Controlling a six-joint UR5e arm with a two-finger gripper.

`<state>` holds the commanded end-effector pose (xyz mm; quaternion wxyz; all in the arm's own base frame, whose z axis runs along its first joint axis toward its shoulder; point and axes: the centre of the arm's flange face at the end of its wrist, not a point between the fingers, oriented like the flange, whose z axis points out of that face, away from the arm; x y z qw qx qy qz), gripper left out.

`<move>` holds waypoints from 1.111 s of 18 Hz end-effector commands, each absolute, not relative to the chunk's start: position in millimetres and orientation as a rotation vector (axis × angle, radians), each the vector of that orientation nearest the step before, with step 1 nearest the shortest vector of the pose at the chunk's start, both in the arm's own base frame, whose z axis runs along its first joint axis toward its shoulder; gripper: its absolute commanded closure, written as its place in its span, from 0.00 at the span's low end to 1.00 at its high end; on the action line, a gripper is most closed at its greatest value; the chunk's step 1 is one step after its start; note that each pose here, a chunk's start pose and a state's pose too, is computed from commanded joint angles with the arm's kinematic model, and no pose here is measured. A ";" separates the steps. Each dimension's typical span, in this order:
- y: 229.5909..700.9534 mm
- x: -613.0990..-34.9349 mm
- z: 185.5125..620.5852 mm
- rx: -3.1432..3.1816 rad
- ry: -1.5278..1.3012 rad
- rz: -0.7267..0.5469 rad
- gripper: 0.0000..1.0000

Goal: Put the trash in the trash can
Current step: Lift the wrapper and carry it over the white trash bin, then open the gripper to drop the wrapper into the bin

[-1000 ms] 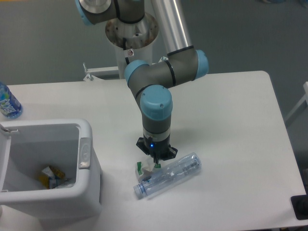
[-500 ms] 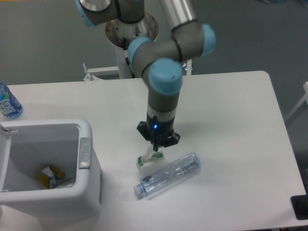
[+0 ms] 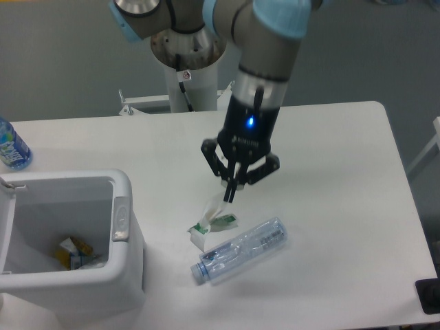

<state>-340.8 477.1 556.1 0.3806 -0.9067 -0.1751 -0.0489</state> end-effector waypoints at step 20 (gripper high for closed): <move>549.4 -217.0 554.4 -2.300 -0.316 -0.314 0.00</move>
